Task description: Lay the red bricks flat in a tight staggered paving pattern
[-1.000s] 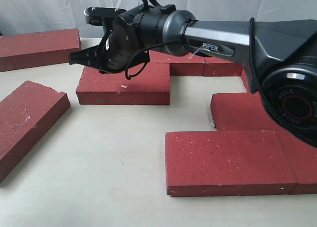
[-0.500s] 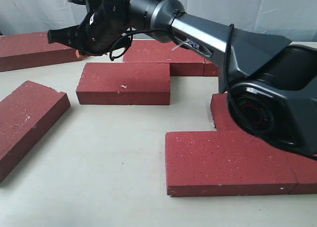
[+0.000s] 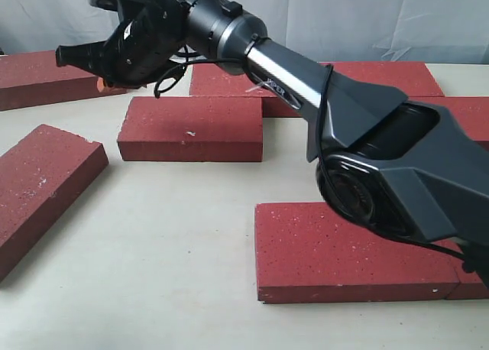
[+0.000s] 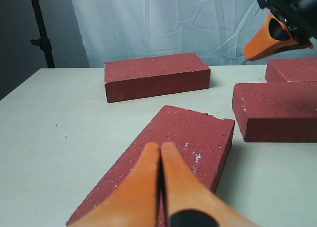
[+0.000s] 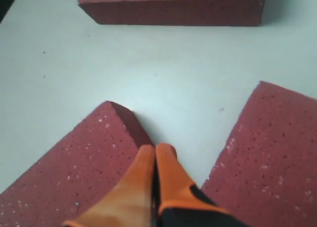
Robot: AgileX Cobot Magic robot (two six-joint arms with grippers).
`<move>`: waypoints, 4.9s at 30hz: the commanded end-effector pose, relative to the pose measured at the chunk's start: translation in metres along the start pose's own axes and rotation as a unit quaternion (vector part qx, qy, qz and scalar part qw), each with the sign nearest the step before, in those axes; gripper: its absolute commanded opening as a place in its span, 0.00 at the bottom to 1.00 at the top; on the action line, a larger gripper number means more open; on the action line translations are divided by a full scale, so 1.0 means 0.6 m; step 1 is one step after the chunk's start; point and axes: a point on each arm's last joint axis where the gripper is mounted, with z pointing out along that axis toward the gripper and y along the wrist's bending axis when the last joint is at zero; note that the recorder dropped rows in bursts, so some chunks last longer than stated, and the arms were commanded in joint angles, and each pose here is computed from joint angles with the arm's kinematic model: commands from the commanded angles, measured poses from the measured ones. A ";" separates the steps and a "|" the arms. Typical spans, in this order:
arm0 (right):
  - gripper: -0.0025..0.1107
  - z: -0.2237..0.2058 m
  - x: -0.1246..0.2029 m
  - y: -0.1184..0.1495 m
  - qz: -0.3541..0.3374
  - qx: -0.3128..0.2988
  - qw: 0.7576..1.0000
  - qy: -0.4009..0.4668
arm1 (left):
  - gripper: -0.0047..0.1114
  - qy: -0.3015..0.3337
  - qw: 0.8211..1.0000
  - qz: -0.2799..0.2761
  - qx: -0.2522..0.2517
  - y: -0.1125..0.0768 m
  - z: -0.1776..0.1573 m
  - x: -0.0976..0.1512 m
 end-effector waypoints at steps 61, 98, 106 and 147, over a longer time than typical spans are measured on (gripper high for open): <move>0.02 0.020 0.036 -0.145 -0.041 0.231 0.964 0.125 | 0.04 -0.007 1.000 0.000 0.000 0.000 0.000 0.000; 0.02 0.035 0.042 -0.095 -0.037 0.117 0.985 0.120 | 0.04 -0.007 1.000 0.000 0.000 0.000 0.000 0.000; 0.02 0.061 0.071 -0.121 -0.041 0.146 0.975 0.160 | 0.04 -0.007 1.000 0.000 0.000 0.000 0.000 0.000; 0.02 0.011 0.030 -0.219 0.020 0.221 0.963 0.152 | 0.04 -0.007 1.000 0.000 0.000 0.000 0.000 0.000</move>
